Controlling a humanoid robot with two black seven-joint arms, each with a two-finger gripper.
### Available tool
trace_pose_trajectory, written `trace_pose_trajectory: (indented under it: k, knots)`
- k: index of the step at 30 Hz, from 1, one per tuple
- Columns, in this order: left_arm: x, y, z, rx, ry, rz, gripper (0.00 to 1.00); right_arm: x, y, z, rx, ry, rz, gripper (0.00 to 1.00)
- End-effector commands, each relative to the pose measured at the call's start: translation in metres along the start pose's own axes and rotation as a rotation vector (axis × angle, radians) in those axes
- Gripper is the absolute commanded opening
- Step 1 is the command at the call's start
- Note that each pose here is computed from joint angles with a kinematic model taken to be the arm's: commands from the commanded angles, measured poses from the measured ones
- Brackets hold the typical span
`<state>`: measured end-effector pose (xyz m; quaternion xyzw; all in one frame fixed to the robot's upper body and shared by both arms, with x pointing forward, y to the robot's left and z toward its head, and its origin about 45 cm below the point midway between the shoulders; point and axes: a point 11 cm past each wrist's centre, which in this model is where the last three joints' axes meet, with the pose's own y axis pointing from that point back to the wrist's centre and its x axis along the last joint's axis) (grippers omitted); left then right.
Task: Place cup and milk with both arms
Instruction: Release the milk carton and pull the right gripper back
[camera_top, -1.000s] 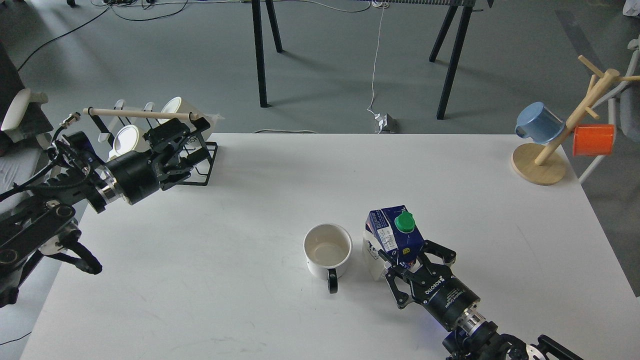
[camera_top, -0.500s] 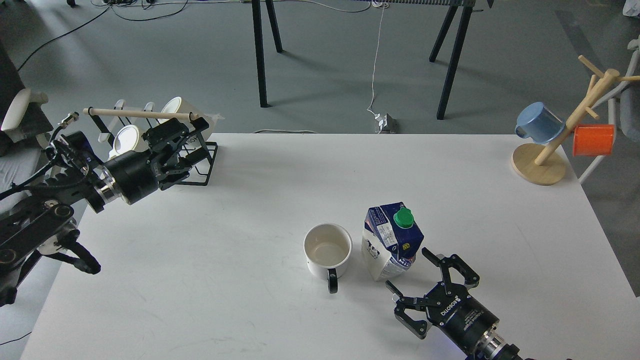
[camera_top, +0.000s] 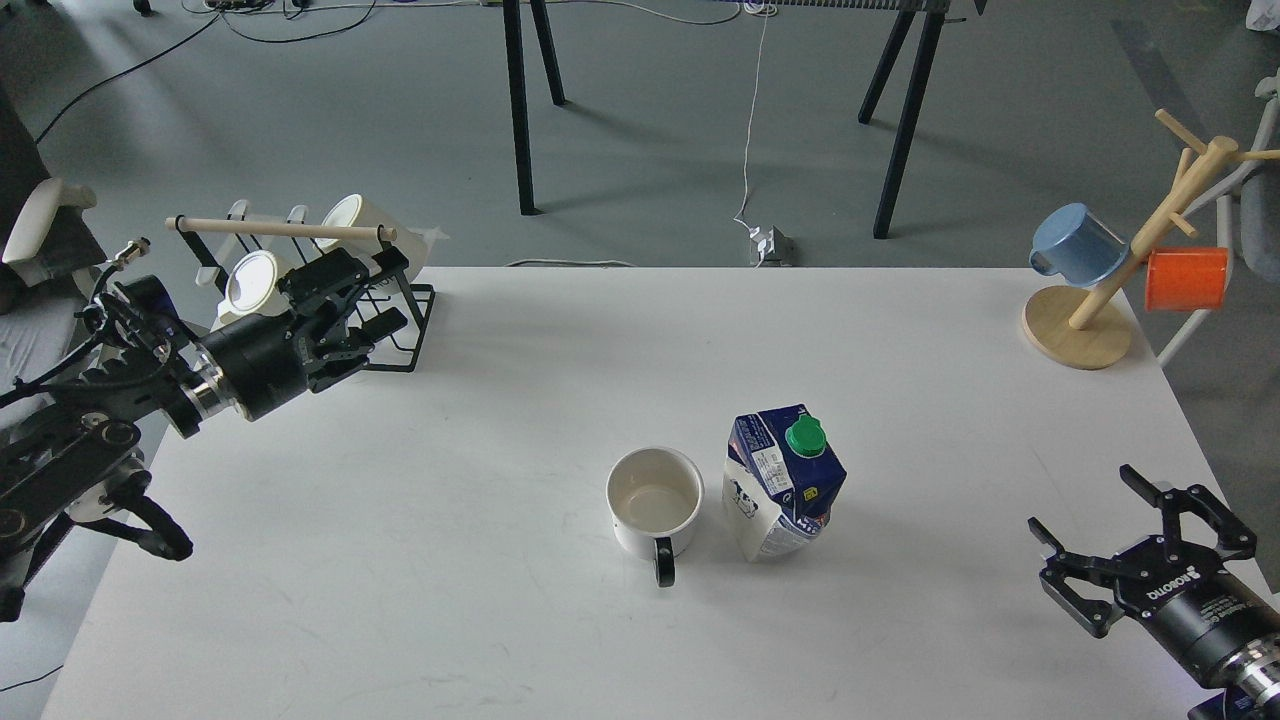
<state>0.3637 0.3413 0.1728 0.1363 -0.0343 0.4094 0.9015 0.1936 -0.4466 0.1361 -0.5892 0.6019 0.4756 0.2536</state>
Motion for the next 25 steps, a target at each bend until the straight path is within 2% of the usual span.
trace_pose_trajectory:
  k: [1,4,9,17,25]
  knots:
    - [0.007,0.008,-0.009,0.027,0.008,0.029,0.95,-0.019,-0.027,-0.052,0.102,0.078,-0.051,0.99]
    - [0.014,0.017,-0.018,0.055,0.014,0.054,0.95,-0.028,-0.05,-0.075,0.119,0.134,-0.058,0.99]
    - [0.021,0.028,-0.021,0.045,0.067,0.101,0.95,-0.043,-0.083,-0.081,0.101,0.175,-0.082,0.99]
    - [0.051,0.046,-0.017,-0.009,0.174,0.238,0.95,-0.045,-0.093,-0.079,0.091,0.184,-0.085,0.99]
    - [0.057,0.048,-0.016,-0.025,0.2,0.266,0.95,-0.039,-0.095,-0.072,0.085,0.17,-0.073,0.99]
